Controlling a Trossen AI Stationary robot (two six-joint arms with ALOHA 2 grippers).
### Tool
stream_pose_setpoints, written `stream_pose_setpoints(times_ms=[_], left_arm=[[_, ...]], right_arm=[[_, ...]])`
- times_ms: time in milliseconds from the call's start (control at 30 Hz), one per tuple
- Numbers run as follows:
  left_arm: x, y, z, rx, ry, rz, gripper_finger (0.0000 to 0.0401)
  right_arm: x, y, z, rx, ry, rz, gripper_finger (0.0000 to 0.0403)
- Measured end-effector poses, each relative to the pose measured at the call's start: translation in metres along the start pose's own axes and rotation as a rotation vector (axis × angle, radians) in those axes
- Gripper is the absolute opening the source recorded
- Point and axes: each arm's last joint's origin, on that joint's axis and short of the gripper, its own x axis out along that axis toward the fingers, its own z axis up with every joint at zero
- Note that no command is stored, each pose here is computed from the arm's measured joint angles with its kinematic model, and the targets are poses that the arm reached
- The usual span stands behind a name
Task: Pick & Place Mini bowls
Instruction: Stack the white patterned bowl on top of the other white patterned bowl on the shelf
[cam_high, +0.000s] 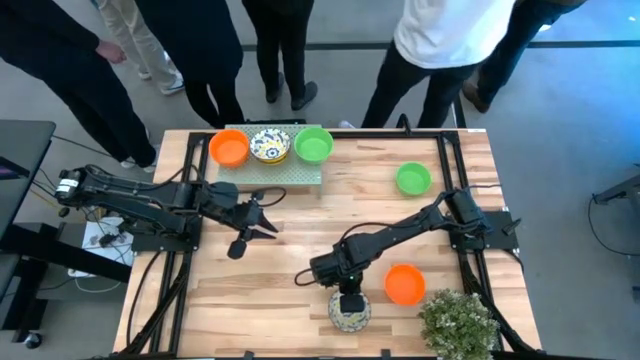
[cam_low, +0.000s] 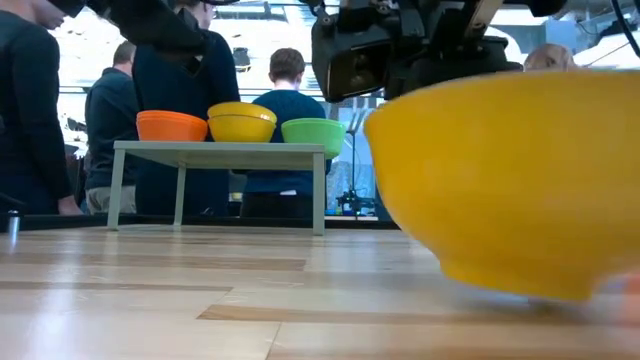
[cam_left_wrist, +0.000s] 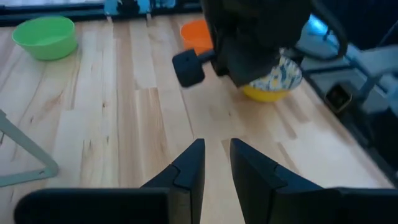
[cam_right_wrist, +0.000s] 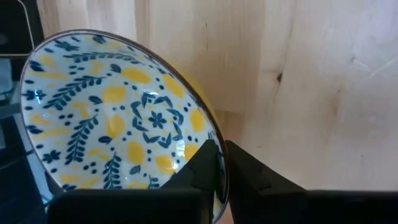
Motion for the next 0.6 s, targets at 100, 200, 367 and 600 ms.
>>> stream_pose_setpoints(times_ms=[100, 200, 367, 600], left_arm=[[0.000, -0.002, 0.003, -0.012, -0.030, -0.005, 0.0076], [0.001, -0.007, 0.007, 0.013, -0.064, -0.027, 0.0076], [0.003, -0.023, 0.008, 0.180, -0.070, -0.093, 0.0076], [0.022, -0.043, 0.008, 0.388, -0.084, -0.118, 0.0085]], right_arm=[[-0.004, -0.007, 0.002, 0.028, 0.010, 0.009, 0.0018], [-0.015, -0.017, 0.007, 0.032, 0.005, 0.007, 0.0007], [-0.036, -0.042, 0.019, 0.061, -0.034, 0.000, 0.0019], [-0.070, -0.093, 0.035, 0.135, -0.145, -0.005, 0.0009]])
